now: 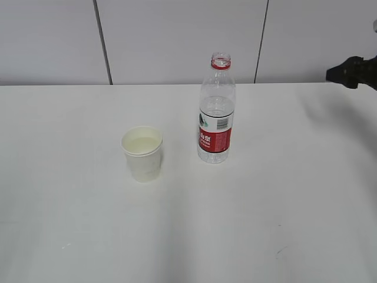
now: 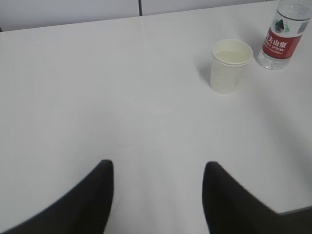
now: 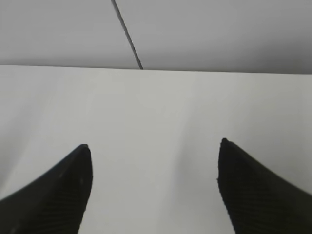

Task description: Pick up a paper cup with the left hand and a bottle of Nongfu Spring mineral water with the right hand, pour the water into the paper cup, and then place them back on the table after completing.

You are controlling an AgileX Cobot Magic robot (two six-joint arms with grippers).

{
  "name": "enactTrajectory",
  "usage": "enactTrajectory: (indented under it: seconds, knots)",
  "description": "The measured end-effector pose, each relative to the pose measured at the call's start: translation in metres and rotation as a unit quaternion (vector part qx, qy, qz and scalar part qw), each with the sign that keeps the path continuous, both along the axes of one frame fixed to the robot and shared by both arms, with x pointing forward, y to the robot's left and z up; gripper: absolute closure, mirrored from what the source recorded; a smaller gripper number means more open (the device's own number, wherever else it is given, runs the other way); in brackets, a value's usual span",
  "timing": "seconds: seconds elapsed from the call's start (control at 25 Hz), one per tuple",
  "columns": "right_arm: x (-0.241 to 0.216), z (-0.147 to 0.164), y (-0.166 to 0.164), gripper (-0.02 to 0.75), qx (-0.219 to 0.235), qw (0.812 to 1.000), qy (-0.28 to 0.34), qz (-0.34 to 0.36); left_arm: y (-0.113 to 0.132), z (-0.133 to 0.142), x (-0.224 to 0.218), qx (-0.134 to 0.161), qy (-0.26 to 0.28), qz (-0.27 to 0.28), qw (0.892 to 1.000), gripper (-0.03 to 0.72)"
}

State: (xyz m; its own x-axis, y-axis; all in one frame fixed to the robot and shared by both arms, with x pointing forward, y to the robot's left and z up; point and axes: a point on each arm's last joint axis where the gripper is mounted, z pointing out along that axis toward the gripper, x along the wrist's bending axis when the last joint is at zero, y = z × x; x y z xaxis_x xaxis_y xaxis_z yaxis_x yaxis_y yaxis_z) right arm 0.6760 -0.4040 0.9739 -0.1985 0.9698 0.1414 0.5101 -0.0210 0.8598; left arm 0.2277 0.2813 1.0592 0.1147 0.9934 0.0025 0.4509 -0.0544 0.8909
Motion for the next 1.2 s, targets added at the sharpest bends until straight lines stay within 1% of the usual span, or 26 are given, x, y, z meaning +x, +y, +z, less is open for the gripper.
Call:
enactTrajectory:
  seconds: [0.2,0.4,0.56,0.68,0.76,0.96,1.2]
  knots:
    - [-0.050,0.001,0.017,0.146,-0.024,0.999,-0.003,-0.042,0.000,0.000,0.000,0.000,0.000,0.000,1.000,0.314]
    - [-0.100,0.010,0.052,0.146,-0.054,0.998,-0.003,-0.038,0.000,0.000,0.000,0.000,0.000,0.000,1.000,0.314]
    - [-0.134,0.009,0.079,0.146,-0.061,0.997,0.005,-0.039,0.000,0.000,0.000,0.000,0.000,0.000,1.000,0.314]
    - [-0.155,0.007,0.091,0.146,-0.057,0.996,0.024,-0.057,0.000,0.000,0.000,0.000,0.000,0.000,1.000,0.314]
    - [-0.166,0.011,0.096,0.146,-0.062,0.995,0.034,-0.073,0.000,0.000,0.000,0.000,0.000,0.000,1.000,0.314]
    - [-0.192,0.033,0.104,0.146,-0.086,0.989,0.044,-0.108,0.000,0.000,0.000,0.000,0.000,0.000,1.000,0.314]
    - [-0.231,0.057,0.101,0.146,-0.120,0.980,0.084,-0.135,0.000,0.000,0.000,0.000,0.000,0.000,1.000,0.314]
